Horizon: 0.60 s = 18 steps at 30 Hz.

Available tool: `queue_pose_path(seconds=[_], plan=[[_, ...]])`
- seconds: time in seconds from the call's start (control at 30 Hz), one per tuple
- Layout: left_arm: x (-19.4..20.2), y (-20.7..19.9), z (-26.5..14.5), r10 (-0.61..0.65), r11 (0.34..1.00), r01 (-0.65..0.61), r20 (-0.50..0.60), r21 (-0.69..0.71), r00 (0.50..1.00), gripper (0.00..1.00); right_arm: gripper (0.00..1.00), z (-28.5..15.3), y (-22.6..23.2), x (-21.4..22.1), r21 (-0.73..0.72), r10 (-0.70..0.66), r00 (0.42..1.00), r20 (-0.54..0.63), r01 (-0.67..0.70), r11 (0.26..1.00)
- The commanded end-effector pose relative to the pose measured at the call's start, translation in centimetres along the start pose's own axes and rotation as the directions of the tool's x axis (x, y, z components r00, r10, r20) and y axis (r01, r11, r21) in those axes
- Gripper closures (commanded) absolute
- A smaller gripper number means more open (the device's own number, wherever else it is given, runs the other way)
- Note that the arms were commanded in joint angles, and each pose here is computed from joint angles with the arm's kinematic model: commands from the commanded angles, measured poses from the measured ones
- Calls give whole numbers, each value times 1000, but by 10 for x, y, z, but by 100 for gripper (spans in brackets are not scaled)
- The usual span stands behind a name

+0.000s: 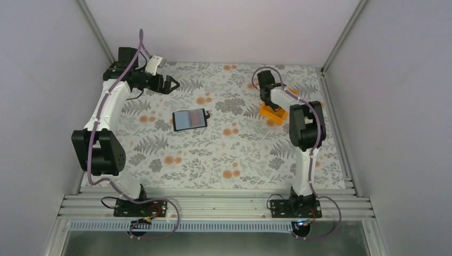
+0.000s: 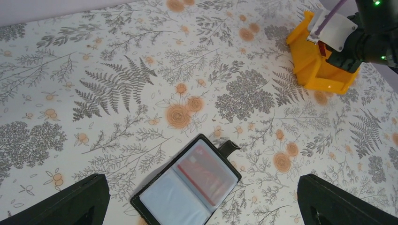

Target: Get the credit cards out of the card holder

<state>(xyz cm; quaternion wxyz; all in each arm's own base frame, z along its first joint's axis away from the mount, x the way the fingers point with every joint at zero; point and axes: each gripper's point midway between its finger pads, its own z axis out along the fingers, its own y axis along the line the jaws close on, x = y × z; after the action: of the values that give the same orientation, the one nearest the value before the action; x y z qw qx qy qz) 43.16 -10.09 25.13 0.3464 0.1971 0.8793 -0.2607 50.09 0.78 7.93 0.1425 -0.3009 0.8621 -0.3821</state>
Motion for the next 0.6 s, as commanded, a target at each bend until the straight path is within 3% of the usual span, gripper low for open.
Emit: queue_pose_path(seconds=[0.0,0.13,0.37,0.43,0.57], plan=[[-7,-2,-4,22,1000,-22,13,9,1000,0,87,14,-9,-5,50,0,1000,-18,1,999],[-6,-3,-5,26,1000,-27,15,11,1000,0,62,18,-10,-3,51,11,1000,-22,-10,999],[-5,-7,-5,25,999,-26,15,35,1000,0,29,3,-14,-2,6,16,1000,13,-16,1000],[-5,-8,-5,25,999,-26,14,46,1000,0,4,-3,-16,-4,-15,25,999,43,-25,1000],[-4,-14,-5,33,997,-33,13,73,999,0,1,-12,-25,-12,-52,54,992,114,-48,997]])
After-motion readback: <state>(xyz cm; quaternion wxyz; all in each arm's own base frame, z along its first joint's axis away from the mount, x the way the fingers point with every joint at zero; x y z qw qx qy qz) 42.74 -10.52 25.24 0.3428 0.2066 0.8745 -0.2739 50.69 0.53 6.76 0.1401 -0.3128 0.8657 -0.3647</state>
